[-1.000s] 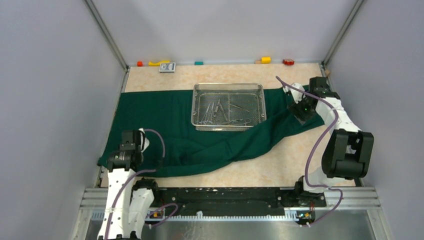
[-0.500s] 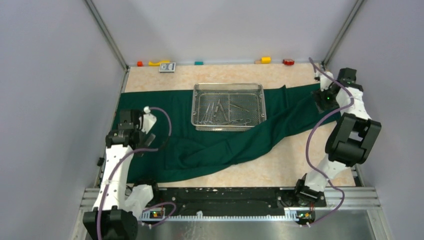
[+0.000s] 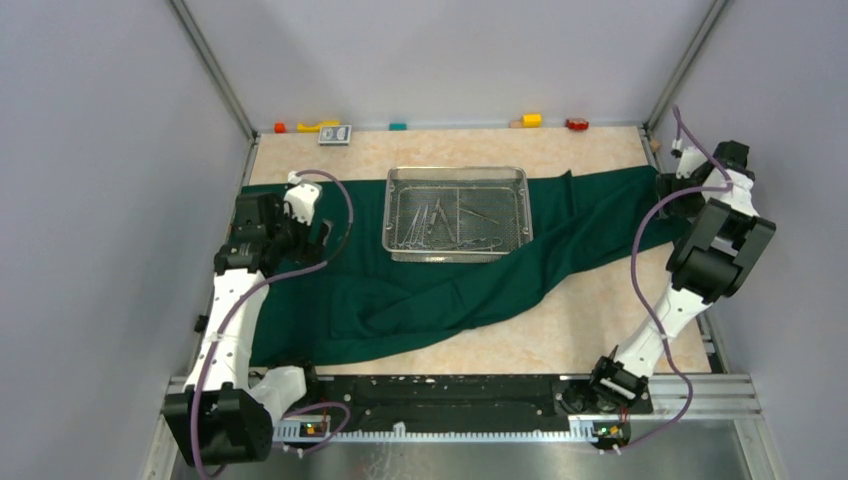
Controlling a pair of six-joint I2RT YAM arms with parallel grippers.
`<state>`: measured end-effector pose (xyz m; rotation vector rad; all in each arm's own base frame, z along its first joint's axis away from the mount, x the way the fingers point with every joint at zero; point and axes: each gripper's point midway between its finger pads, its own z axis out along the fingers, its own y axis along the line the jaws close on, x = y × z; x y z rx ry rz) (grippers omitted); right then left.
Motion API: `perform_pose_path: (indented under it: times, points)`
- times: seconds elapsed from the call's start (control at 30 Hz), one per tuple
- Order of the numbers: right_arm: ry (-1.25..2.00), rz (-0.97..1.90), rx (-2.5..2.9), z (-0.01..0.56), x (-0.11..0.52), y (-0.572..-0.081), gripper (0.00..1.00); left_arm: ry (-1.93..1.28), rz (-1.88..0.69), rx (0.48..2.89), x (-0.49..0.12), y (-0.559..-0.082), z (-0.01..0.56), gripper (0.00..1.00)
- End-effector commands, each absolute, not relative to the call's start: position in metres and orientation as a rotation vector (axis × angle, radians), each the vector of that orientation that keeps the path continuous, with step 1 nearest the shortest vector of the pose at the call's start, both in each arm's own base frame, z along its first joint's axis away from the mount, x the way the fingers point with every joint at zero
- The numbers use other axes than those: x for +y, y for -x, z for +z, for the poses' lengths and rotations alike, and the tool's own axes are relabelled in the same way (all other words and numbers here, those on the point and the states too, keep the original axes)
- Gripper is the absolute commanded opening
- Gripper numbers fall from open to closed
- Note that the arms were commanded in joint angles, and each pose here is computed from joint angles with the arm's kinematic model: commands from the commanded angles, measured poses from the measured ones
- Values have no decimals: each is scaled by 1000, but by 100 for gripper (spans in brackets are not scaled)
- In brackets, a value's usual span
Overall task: Open and lay out the surgical kit
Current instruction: Open the surgical kit at the center of the board.
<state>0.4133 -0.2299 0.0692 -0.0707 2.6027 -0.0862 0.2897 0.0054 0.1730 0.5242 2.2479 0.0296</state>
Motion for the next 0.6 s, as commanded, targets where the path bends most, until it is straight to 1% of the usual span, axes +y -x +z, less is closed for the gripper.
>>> perform_pose_path:
  times: [0.0,0.4,0.5,0.57]
  points:
    - [37,25,2556,69,-230,-431,64,-492,-56,2130,-11,-313,200,99]
    - [35,122,2593,36,-228,-435,59,-495,-32,2129,-8,-312,199,99]
    - [45,146,2611,26,-225,-433,54,-495,-27,2136,-7,-312,196,99]
    - [53,162,2615,23,-223,-431,48,-493,-24,2134,-7,-312,197,99]
